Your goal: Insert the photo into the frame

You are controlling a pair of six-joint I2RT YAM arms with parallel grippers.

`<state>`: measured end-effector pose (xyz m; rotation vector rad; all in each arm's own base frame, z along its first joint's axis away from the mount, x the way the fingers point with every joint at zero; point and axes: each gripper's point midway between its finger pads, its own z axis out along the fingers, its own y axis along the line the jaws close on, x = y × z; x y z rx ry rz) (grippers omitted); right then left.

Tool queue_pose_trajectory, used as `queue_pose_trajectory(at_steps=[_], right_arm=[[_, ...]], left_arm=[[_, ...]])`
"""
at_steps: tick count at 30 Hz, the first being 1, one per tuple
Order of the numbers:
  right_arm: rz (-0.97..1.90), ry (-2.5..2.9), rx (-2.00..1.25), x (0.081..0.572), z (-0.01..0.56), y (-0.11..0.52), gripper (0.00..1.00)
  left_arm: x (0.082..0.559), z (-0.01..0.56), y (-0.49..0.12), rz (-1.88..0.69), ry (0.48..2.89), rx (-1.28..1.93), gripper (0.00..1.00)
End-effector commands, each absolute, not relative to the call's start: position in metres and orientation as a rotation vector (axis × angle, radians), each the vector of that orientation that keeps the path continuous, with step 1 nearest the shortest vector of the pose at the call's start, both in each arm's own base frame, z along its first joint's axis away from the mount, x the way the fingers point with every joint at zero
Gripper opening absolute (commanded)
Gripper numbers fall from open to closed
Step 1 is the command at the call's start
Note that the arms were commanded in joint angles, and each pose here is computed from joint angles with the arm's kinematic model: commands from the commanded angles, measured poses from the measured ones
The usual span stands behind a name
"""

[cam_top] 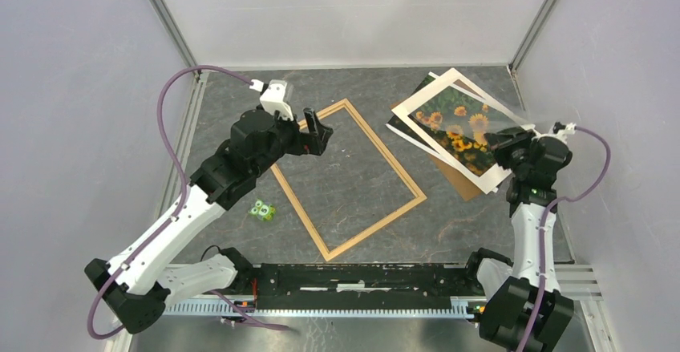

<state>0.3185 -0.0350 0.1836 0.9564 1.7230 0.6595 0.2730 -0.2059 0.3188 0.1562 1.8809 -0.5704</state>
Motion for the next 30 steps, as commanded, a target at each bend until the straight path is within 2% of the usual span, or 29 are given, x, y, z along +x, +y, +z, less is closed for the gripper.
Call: queue_pose_trajectory(at_steps=[1,6,9,12,13,25,30], right_arm=[[0.752,1.644,0.889,0.333,0.242,-0.026,0.00],[0.814,1.612,0.873,0.334,0.254,-0.019,0.00],[0.823,1.625,0.864,0.332,0.251,-0.017,0.00],[0.829,1.628,0.880,0.329,0.239,-0.015,0.00],[0.828,1.630,0.885,0.327,0.234,-0.015,0.00],[0.774,1.664,0.860,0.310,0.192,-0.012,0.00],[0.756,1.659,0.835,0.304,0.188,-0.010,0.00]], left_arm=[[0.276,0.310,-0.236,-0.751,1.923,0.146,1.00],[0.275,0.280,-0.300,-1.096,2.133,0.087,1.00],[0.274,0.276,-0.359,-1.511,2.246,-0.039,1.00],[0.280,0.282,-0.414,-1.956,2.199,-0.246,1.00],[0.281,0.281,-0.427,-2.023,2.192,-0.306,1.00],[0.327,0.202,-0.525,-2.107,2.219,-1.169,1.00],[0.330,0.180,-0.553,-2.116,2.276,-1.338,1.00]])
